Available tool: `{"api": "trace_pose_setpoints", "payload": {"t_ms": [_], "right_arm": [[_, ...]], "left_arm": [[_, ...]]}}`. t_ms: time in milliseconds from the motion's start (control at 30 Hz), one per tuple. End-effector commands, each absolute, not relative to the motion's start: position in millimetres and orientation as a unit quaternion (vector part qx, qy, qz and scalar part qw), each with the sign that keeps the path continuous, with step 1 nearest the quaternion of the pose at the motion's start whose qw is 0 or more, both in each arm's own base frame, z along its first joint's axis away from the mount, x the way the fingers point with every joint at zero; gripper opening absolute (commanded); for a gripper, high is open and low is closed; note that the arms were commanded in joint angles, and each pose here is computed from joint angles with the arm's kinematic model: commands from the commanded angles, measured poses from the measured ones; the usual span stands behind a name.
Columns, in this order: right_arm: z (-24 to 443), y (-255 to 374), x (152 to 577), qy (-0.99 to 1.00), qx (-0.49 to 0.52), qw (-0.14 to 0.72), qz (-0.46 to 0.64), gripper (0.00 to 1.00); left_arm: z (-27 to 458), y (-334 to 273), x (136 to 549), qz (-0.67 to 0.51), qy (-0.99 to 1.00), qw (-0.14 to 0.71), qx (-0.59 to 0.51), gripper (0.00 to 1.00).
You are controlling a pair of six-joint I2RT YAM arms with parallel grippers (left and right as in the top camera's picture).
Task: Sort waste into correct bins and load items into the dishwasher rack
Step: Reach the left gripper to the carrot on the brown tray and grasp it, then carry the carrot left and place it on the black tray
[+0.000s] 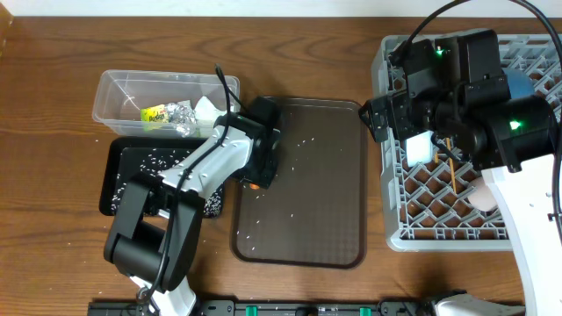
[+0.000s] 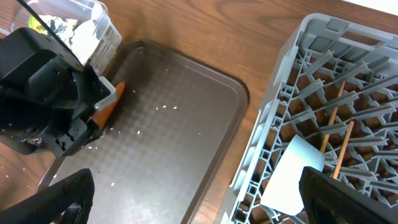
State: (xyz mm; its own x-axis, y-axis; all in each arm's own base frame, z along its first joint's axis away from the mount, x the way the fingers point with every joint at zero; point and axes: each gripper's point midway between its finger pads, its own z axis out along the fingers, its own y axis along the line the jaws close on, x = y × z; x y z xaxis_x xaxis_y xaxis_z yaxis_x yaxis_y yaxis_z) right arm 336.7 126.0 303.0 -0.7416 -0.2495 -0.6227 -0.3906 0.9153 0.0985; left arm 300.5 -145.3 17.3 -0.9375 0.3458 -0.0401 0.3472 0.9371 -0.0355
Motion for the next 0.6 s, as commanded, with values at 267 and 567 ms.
{"api": "trace_pose_setpoints", "payload": {"t_ms": [267,567], "right_arm": [[308.5,129.4,332.8,0.923,-0.175,0.321,0.119,0.99],[308.5,129.4,332.8,0.923,-0.175,0.321,0.119,0.99]], "left_arm": [[8.3,-149.0,305.1,-0.025,0.974,0.019,0.225,0.43],[-14.2,-145.5,299.1,-0.017,0.973,-0.013,0.229,0.19]]}}
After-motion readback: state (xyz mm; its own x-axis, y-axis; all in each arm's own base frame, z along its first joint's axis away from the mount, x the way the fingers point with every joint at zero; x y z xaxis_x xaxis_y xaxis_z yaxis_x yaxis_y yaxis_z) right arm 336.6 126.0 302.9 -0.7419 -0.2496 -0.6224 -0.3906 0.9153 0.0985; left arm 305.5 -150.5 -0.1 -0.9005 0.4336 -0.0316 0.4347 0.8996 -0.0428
